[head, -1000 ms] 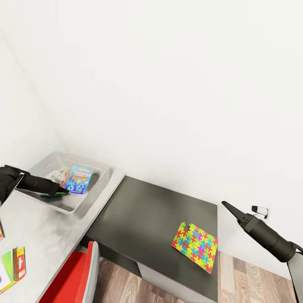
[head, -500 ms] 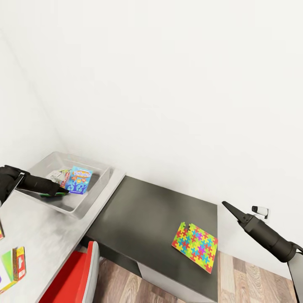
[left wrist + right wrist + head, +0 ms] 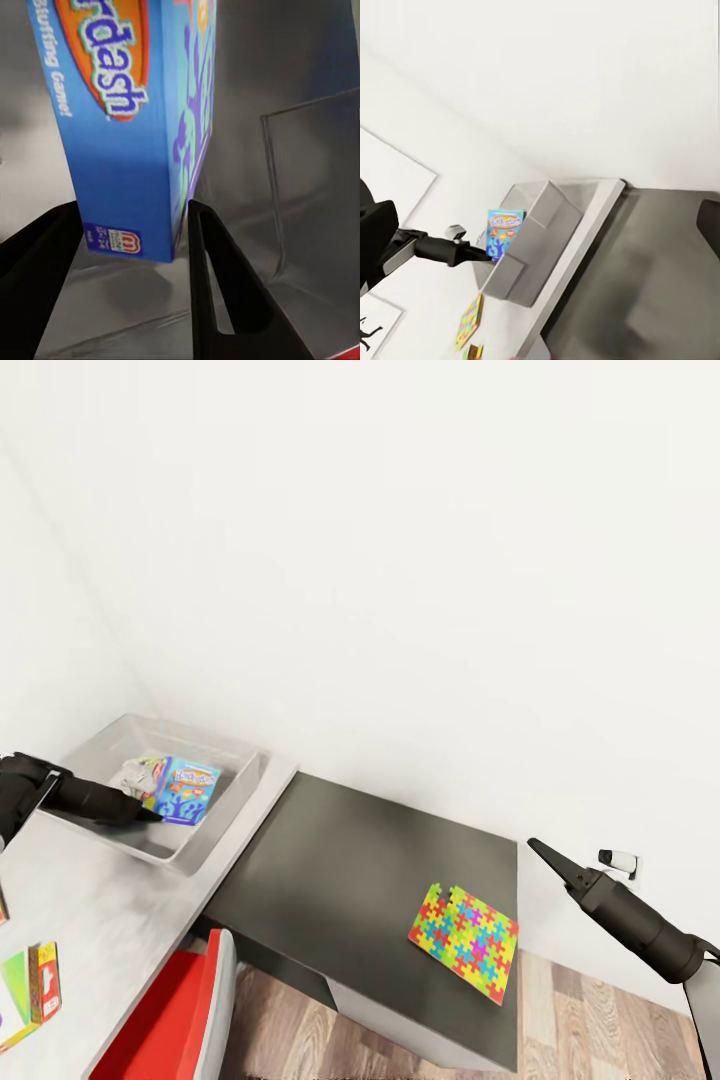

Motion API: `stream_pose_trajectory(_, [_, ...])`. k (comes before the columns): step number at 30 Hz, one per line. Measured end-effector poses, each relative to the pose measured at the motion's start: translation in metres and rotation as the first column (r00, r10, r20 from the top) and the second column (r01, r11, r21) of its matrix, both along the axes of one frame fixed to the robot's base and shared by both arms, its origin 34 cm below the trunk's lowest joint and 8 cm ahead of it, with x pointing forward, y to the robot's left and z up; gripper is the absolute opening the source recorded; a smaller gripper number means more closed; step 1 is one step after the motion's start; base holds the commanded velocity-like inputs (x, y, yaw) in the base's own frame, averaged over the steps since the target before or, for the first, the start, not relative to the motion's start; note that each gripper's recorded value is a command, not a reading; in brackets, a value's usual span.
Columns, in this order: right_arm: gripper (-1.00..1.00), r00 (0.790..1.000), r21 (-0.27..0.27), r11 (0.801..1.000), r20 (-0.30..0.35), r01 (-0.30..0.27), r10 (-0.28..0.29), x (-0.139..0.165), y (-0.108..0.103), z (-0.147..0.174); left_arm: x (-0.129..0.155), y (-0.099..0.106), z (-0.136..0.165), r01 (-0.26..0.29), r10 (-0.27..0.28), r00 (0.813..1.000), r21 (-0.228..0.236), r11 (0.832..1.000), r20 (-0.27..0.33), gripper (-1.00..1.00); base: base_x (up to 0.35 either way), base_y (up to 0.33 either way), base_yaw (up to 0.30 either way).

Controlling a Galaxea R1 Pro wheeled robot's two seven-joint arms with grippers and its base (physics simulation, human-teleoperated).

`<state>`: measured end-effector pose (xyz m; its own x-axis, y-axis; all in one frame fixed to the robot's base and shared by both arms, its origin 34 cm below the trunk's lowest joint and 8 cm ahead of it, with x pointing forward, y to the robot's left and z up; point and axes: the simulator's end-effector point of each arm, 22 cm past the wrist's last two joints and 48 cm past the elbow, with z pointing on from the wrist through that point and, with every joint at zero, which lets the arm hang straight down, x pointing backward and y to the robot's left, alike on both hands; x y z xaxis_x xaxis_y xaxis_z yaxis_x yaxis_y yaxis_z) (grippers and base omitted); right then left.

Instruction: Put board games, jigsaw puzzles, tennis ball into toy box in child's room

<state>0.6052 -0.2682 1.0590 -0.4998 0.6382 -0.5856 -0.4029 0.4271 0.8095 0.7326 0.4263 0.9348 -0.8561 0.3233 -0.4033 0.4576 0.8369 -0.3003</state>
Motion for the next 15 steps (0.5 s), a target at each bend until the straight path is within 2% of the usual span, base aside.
stream_pose_trajectory(5, [1.0,1.0,0.0,1.0,-0.009,0.0,0.0,0.001,0.0,-0.004,-0.004,0.001,-0.008,0.013,-0.013,1.0,0.017,1.0,-0.02,-1.0,0.0,0.0,0.0])
stream_pose_trajectory(15, [1.0,1.0,0.0,1.0,-0.023,0.001,-0.001,0.001,0.0,-0.012,-0.005,0.001,-0.019,0.016,-0.015,0.999,0.019,1.0,-0.039,-1.0,0.0,0.0,0.0])
